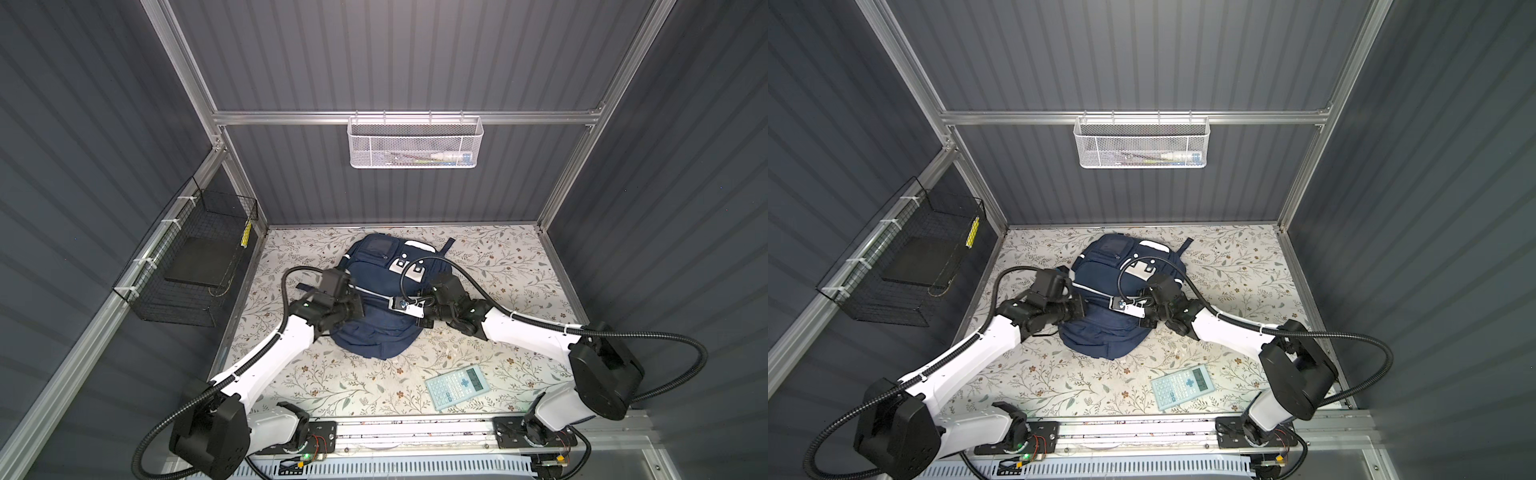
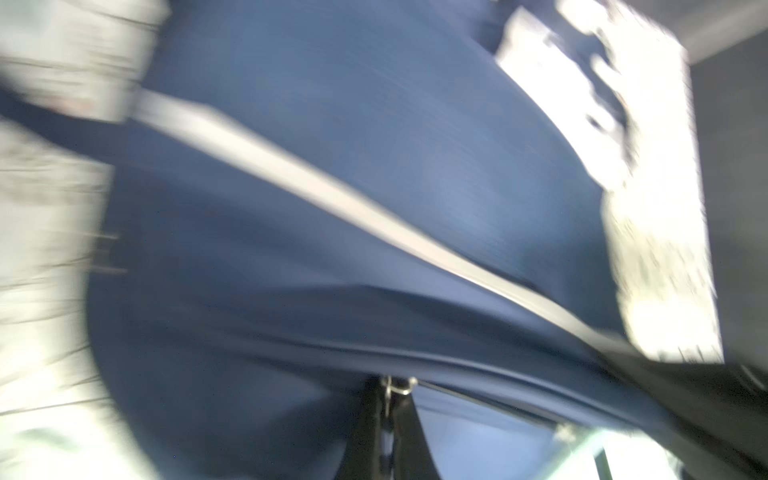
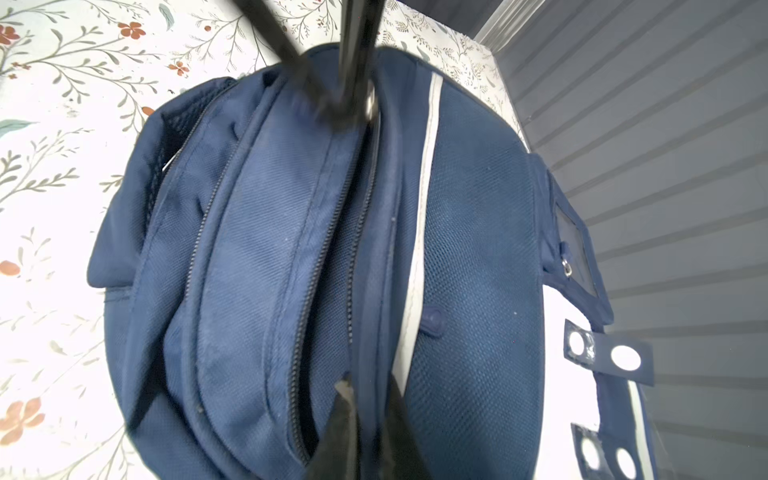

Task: Pack the student bag

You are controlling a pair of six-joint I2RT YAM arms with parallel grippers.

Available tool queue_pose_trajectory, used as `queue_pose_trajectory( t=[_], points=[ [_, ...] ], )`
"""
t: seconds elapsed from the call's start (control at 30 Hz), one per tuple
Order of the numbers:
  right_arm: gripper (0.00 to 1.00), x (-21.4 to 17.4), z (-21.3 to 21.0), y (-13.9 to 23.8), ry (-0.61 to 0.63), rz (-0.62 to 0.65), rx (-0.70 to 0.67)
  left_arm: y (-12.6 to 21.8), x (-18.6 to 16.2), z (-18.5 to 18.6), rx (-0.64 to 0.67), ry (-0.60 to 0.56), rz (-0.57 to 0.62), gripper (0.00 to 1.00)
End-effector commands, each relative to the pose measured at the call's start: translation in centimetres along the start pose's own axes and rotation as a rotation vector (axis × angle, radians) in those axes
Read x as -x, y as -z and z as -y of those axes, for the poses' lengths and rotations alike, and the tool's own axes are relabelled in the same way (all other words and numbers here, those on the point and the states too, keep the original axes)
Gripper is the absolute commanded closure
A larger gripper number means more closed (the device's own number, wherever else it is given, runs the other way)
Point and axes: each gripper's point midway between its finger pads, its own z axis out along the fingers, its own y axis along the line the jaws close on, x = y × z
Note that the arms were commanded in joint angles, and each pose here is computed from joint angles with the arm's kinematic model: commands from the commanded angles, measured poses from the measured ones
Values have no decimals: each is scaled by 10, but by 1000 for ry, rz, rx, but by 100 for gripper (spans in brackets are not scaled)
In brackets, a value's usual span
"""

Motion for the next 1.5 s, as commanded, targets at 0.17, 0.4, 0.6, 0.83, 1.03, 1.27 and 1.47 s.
queue_pose_trajectory(
  t=[0.17,0.4,0.6,0.83,1.03,1.27,1.47],
  points=[
    [100,-59,30,29,-148,-47,-33,7,73,-23,19,-9,119,100],
    [59,-75,85,44,-269,-118,-237,18,5,52,-163,-78,9,100],
    [33,-24,43,85,-183,-50,-255,18,-47,97,-240,-119,-67,100],
    [30,17,12,52,-53,29,-143,16,-55,122,-282,-150,-77,100],
    [40,12,9,12,-7,-3,-30,14,-53,124,-284,-164,-77,100],
    [86,-15,-22,17,7,-69,79,-6,-41,61,-32,-115,-70,100],
    [89,-39,-22,28,-46,-107,118,-4,11,3,60,-33,27,100]
  ],
)
